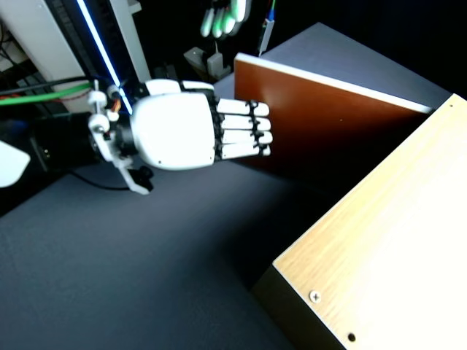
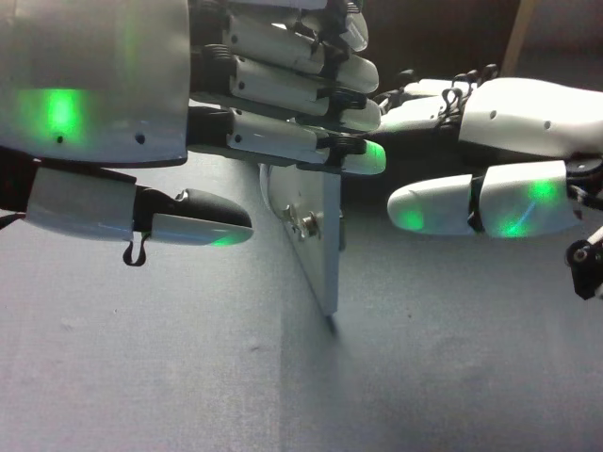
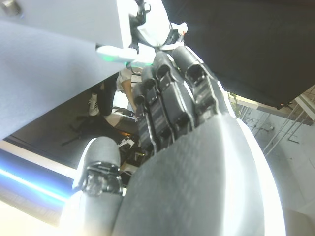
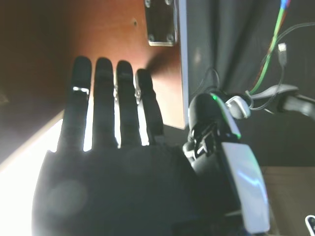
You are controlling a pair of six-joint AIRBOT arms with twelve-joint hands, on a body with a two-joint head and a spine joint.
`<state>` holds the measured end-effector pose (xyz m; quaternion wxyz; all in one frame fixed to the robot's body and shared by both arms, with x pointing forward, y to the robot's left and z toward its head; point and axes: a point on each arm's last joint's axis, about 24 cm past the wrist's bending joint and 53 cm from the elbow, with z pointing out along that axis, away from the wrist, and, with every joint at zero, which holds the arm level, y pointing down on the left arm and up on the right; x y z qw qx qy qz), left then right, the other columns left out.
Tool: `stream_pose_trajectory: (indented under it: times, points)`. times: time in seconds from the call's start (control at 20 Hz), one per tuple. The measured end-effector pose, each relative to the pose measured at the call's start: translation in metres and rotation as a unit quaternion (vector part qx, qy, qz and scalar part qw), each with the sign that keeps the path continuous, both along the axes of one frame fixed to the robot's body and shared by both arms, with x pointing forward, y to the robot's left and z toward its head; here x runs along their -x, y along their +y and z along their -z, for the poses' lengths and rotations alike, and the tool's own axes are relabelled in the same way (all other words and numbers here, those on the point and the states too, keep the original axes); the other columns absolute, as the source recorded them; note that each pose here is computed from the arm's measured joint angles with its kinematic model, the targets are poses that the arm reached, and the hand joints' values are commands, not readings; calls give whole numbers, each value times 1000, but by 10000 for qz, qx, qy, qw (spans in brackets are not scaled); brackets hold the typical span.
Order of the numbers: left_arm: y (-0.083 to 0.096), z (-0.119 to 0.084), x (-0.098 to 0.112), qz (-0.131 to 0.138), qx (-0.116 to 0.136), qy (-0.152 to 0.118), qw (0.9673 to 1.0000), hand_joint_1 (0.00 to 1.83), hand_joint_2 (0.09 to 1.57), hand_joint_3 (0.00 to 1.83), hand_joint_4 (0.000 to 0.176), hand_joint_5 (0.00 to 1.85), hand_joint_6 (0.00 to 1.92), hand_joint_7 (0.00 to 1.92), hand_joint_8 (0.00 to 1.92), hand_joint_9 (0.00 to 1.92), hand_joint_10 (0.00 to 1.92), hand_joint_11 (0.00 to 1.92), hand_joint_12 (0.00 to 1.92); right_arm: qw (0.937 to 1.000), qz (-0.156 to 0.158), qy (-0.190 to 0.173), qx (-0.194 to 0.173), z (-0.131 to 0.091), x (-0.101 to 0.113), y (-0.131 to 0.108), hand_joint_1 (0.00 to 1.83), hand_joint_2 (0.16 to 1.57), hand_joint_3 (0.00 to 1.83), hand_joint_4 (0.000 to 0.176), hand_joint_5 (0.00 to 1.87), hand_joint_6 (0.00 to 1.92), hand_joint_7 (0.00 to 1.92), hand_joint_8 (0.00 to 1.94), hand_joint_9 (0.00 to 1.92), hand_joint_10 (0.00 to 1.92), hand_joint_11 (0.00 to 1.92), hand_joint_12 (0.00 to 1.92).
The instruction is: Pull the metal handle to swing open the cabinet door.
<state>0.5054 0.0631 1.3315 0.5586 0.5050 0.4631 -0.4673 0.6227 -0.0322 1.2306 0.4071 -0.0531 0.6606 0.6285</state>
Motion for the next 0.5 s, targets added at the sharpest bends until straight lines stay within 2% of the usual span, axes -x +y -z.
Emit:
stream_pose_trajectory:
  times: [0.15, 0.35, 0.5]
  points:
    - [0, 0, 0, -2, 0, -2, 10000, 0, 1571, 50, 0, 421, 0, 455, 0, 425, 0, 35, 875, 9997, -221, -109, 34, 2, 10, 11, 0, 1571, 38, 0, 252, 0, 287, 1, 266, 2, 0, 693]
    - [0, 0, 0, 2, 0, -2, 10000, 0, 1571, 49, 0, 430, 4, 459, 2, 429, 2, 40, 879, 9979, -626, -149, -120, 5, 30, 30, 0, 1571, 35, 0, 244, 0, 274, 0, 253, 0, 0, 674]
    - [0, 0, 0, 0, -2, -3, 10000, 0, 1571, 54, 0, 434, 4, 462, 2, 431, 2, 50, 884, 9967, -768, -152, -235, 3, 36, 39, 0, 1571, 41, 0, 250, 2, 278, 2, 257, 2, 0, 683]
